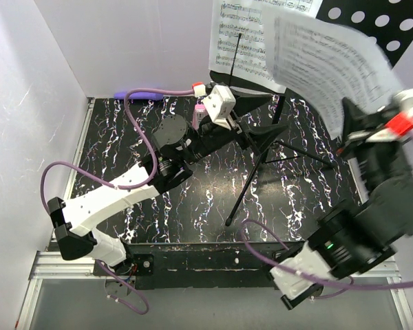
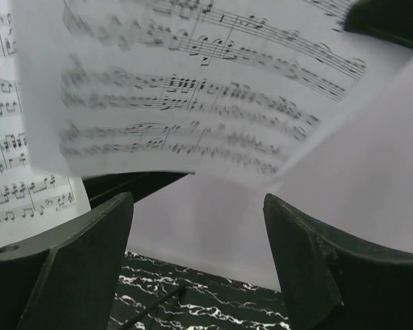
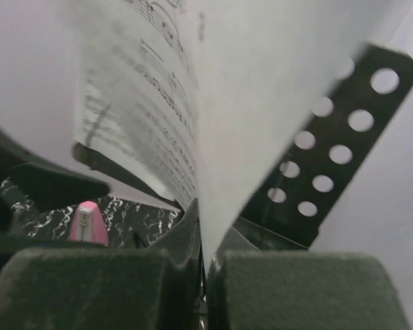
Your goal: Set up the instrument practice props
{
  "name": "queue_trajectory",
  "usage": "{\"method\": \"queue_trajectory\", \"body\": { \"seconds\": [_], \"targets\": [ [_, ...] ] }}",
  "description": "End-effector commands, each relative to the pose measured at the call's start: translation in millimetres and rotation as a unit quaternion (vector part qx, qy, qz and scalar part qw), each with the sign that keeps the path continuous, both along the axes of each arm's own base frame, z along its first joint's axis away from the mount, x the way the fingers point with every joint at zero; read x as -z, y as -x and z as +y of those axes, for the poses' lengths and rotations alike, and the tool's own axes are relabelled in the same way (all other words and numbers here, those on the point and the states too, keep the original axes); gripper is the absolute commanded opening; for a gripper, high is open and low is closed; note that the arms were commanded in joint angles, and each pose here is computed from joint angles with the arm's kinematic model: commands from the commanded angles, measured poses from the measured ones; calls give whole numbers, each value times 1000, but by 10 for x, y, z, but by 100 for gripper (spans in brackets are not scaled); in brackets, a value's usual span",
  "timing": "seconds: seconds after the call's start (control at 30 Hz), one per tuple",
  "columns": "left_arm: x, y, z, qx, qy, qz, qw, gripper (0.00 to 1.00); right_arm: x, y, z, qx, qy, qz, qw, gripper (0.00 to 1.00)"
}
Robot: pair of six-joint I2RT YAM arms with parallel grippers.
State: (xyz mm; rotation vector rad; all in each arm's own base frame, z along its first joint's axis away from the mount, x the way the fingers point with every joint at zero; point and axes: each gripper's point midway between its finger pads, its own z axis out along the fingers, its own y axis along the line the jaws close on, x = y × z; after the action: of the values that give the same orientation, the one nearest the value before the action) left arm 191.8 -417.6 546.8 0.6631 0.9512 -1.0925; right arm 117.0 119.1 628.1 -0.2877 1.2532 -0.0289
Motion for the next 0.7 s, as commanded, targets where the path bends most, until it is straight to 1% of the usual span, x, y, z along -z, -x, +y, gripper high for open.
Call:
{"method": "queue_trajectory", "body": {
  "seconds": [0.0,0.07,0.13,0.2,0.37,0.47,0.53,0.57,0.6,0.63,0.67],
  "targets": [
    [32,52,52,0,-7,-2,1000,76,152,-451,-768,30,-73,60,995,1],
    [29,67,48,4,-8,-5,1000,77,155,-484,-880,50,-64,57,995,1],
    [49,69,23,7,-12,-6,1000,78,146,-527,-1076,87,-60,52,993,1],
    [44,72,2,10,-13,-8,1000,78,145,-574,-1259,116,-66,54,990,1],
    [91,40,-116,17,-21,-9,1000,79,147,-725,-1654,148,-96,65,982,1],
    [106,14,-211,24,-23,-7,999,80,77,-741,-1828,148,-121,57,980,1],
    [71,10,-295,34,-19,-6,999,82,18,-729,-1987,132,-172,59,974,1],
    [39,13,-334,41,-15,-5,999,82,1,-704,-2072,118,-209,65,969,1],
    [54,1,-415,49,-14,0,999,83,-63,-677,-2142,107,-208,65,970,1],
    [32,-7,-470,55,-9,4,998,84,-139,-645,-2196,104,-184,59,975,1],
    [51,-33,-554,60,-9,8,998,84,-138,-627,-2240,100,-202,68,972,1]
  ]
}}
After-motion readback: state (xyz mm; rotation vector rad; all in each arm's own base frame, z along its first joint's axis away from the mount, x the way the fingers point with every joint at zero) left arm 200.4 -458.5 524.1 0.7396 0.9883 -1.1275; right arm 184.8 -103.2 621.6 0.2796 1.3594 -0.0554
